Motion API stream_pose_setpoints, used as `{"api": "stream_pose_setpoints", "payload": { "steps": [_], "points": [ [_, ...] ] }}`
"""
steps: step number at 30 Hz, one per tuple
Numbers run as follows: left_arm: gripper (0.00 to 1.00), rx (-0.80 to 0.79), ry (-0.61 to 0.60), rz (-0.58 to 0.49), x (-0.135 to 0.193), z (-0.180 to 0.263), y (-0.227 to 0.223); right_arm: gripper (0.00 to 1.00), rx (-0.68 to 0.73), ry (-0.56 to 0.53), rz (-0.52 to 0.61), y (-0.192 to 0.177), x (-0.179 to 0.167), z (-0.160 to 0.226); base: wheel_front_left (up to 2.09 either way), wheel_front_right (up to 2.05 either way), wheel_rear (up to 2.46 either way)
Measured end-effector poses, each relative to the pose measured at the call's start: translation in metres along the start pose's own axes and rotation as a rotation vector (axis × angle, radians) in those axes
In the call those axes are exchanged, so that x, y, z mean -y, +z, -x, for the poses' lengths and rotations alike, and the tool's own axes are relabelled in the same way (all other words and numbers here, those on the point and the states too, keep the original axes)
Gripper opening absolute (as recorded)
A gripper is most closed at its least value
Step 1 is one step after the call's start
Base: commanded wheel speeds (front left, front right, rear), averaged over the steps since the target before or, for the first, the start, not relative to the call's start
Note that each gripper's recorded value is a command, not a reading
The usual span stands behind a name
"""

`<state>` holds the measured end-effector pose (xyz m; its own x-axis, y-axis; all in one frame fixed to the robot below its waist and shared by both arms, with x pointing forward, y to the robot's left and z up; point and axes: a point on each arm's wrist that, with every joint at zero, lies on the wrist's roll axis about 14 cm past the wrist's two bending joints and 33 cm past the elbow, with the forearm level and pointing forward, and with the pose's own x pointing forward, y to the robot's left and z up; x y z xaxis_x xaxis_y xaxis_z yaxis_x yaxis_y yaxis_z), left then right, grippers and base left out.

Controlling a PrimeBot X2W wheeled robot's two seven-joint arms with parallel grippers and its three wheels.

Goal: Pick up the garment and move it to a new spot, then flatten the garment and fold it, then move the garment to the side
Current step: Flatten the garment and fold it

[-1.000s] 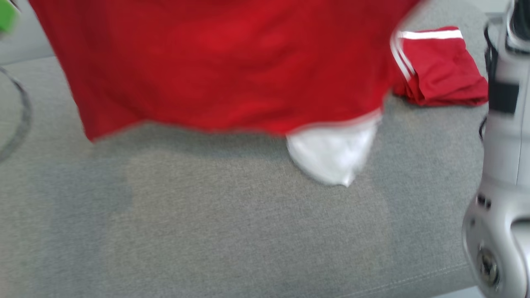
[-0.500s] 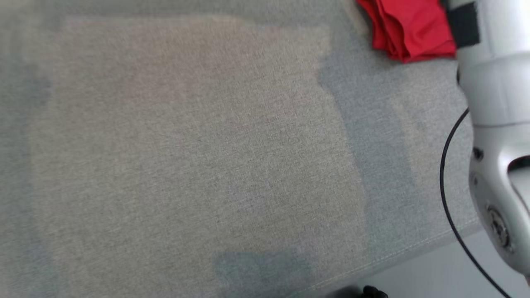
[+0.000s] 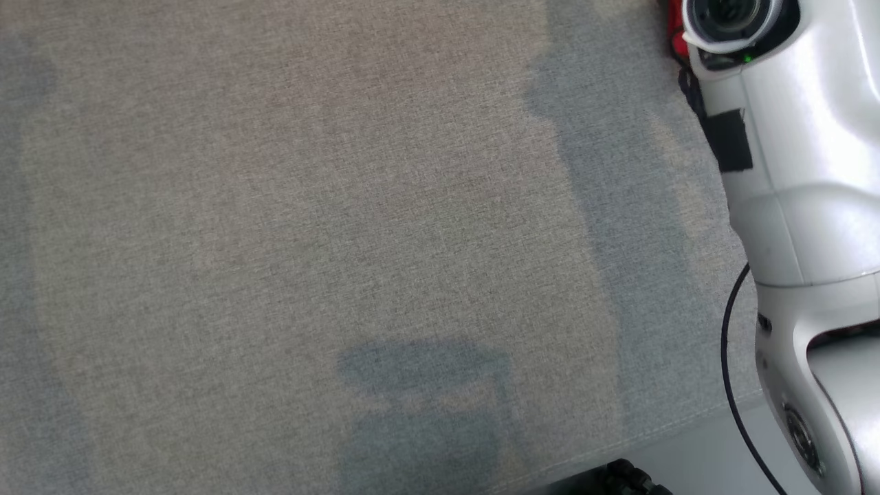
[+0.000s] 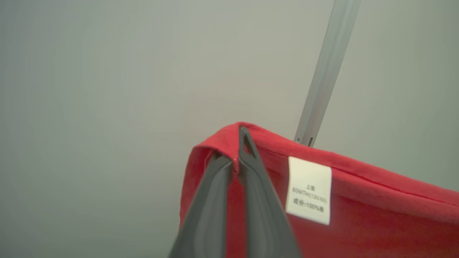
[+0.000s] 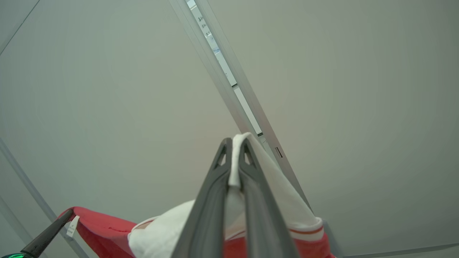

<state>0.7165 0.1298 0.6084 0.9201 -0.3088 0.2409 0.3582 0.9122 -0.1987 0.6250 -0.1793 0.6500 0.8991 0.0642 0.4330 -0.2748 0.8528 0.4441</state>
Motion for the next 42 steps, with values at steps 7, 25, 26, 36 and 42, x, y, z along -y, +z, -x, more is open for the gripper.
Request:
{"api": "stream_pose_setpoints", "payload": {
  "steps": [7, 25, 26, 36, 42],
  "points": [
    [0.00, -0.022, -0.058, 0.095, 0.019, 0.041, -0.016, 0.00, -0.060, 0.004, -0.045, -0.015, -0.004, 0.043, 0.00, 0.00, 0.00],
    [0.00, -0.248, 0.095, 0.384, 0.050, 0.256, -0.089, 0.00, -0.254, -0.248, -0.265, -0.022, 0.015, 0.223, 0.00, 0.00, 0.00],
    [0.00, -0.258, 0.111, 0.389, 0.051, 0.265, -0.090, 0.00, -0.263, -0.256, -0.277, -0.022, 0.013, 0.231, 0.00, 0.00, 0.00],
    [0.00, -0.309, 0.262, 0.431, 0.054, 0.341, -0.102, 0.00, -0.352, -0.293, -0.314, -0.025, -0.004, 0.287, 0.00, 0.00, 0.00],
    [0.00, -0.345, 0.290, 0.447, 0.070, 0.368, -0.112, 0.00, -0.410, -0.309, -0.333, -0.032, -0.010, 0.310, 0.00, 0.00, 0.00]
  ]
}}
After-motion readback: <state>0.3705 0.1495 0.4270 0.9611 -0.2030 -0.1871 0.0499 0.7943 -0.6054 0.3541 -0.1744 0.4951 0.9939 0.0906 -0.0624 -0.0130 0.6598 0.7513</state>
